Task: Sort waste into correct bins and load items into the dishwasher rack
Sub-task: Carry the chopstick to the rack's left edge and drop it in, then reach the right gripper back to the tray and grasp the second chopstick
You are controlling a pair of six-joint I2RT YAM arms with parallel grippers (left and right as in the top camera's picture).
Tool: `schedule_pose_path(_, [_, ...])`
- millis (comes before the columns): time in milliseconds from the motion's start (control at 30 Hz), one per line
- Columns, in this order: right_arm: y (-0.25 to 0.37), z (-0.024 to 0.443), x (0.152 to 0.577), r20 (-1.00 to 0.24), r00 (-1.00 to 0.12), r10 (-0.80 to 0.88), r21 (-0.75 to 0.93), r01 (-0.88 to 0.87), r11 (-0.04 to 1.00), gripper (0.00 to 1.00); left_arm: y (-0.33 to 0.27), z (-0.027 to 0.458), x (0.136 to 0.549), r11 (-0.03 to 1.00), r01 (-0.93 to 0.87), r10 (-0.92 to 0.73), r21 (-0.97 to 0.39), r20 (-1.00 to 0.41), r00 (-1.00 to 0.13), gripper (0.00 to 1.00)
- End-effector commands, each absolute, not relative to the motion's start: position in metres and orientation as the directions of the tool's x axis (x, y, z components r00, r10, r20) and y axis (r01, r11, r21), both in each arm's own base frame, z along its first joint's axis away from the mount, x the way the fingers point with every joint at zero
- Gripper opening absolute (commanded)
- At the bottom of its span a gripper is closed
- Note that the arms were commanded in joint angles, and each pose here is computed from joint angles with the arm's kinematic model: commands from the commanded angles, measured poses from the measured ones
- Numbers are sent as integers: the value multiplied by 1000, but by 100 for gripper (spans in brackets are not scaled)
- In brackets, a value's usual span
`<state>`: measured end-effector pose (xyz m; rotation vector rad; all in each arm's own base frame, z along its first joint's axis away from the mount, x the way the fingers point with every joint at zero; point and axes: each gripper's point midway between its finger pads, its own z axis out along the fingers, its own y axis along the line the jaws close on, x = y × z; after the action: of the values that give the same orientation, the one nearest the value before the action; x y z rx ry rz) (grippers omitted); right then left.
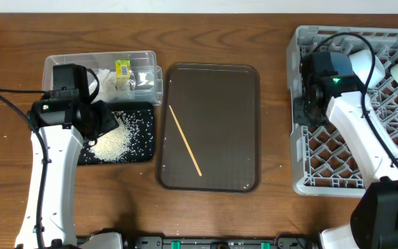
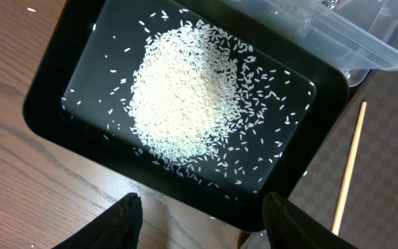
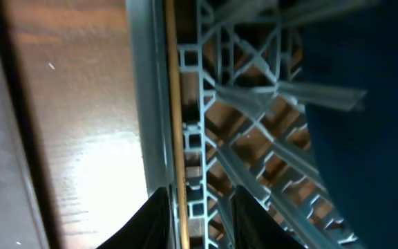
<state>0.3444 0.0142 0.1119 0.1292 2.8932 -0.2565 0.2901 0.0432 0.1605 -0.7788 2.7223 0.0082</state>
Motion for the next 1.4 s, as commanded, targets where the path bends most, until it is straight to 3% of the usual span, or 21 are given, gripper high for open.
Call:
schedule_pose_path(0, [35, 146, 371, -359, -933, 39, -82, 73, 994, 29, 45, 160, 288, 846, -528, -524, -72, -293, -800, 59])
schedule_pose_path(100, [85, 161, 389, -438, -895, -77, 56, -113, 992, 31, 45, 160, 288, 846, -528, -524, -72, -293, -800, 59])
schedule_pose_path(200, [137, 168, 393, -497, -851, -169, 151, -277, 949, 42, 45, 160, 288, 846, -528, -524, -72, -293, -800, 59])
schedule_pose_path(533, [257, 131, 362, -489, -763, -422, 164, -556, 815, 60, 45, 160, 288, 847, -527, -523, -71, -294, -800, 59])
schedule_pose_path(633, [287, 106, 348, -457, -745, -486, 166, -609, 776, 60, 45, 160, 288, 846, -528, -524, -72, -293, -800, 66])
schedule_pose_path(867, [335, 50, 316, -388, -700, -599, 167, -693, 701, 60, 45, 160, 288, 847, -527, -523, -71, -293, -800, 66])
schedule_pose_path(1100, [345, 13, 296, -315, -676, -667, 110, -723, 682, 58, 45, 160, 288, 846, -528, -524, -72, -293, -800, 66])
schedule_pose_path(1267, [332, 1, 297, -269, -675, -687, 14, -716, 698, 43, 45, 160, 288, 846, -528, -523, -71, -293, -800, 66])
schedule_pose_path(1367, [325, -2, 296, -246, -681, -689, 0, -711, 703, 40, 45, 160, 288, 846, -528, -523, -71, -293, -800, 66])
